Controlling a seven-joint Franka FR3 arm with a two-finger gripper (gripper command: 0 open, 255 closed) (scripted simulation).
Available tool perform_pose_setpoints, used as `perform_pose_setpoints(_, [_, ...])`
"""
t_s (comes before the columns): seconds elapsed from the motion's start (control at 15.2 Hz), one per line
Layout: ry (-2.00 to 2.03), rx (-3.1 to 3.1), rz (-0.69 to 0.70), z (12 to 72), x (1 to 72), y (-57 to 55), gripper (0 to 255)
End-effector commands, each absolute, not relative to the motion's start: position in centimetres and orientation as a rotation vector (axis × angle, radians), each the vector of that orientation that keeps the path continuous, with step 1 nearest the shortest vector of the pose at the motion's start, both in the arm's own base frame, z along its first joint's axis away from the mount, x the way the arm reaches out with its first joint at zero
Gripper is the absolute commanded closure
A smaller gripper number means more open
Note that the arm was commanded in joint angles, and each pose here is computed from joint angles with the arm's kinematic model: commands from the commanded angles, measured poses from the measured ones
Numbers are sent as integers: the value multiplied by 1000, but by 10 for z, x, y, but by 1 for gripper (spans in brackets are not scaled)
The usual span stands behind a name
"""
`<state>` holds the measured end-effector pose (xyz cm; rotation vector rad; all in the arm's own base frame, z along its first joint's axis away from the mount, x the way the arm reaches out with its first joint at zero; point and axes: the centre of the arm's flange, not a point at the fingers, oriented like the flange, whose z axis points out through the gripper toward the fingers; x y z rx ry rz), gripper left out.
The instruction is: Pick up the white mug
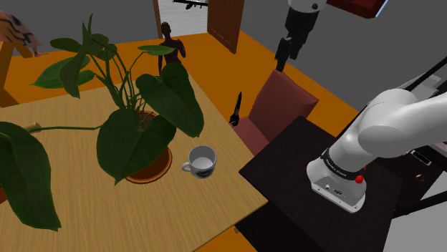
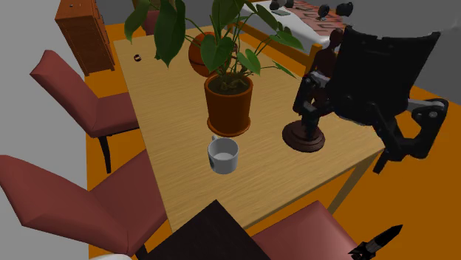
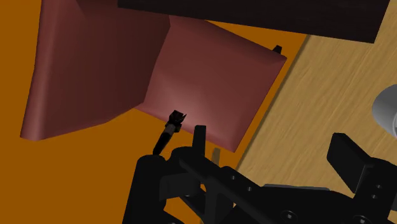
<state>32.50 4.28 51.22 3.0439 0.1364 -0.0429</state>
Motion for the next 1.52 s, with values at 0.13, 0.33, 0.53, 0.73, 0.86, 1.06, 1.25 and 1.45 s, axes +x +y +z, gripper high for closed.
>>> perform_pose_setpoints(0.13, [145,3064,-31,476,332,73,0])
perform_pose_setpoints(0.33, [153,3079,-24,447,336,98,0])
perform_pose_setpoints(0.53, [161,3093,-17,419,340,122,0])
perform_pose_setpoints(0.73, [169,3108,-10,390,344,147,0])
perform_pose_setpoints(0.86, [174,3117,-5,372,347,164,0])
perform_pose_setpoints(1.06, [182,3131,2,344,351,190,0])
perform_pose_setpoints(1.25, [190,3146,10,317,355,216,0])
perform_pose_setpoints(1.45, [198,3160,17,291,359,243,0])
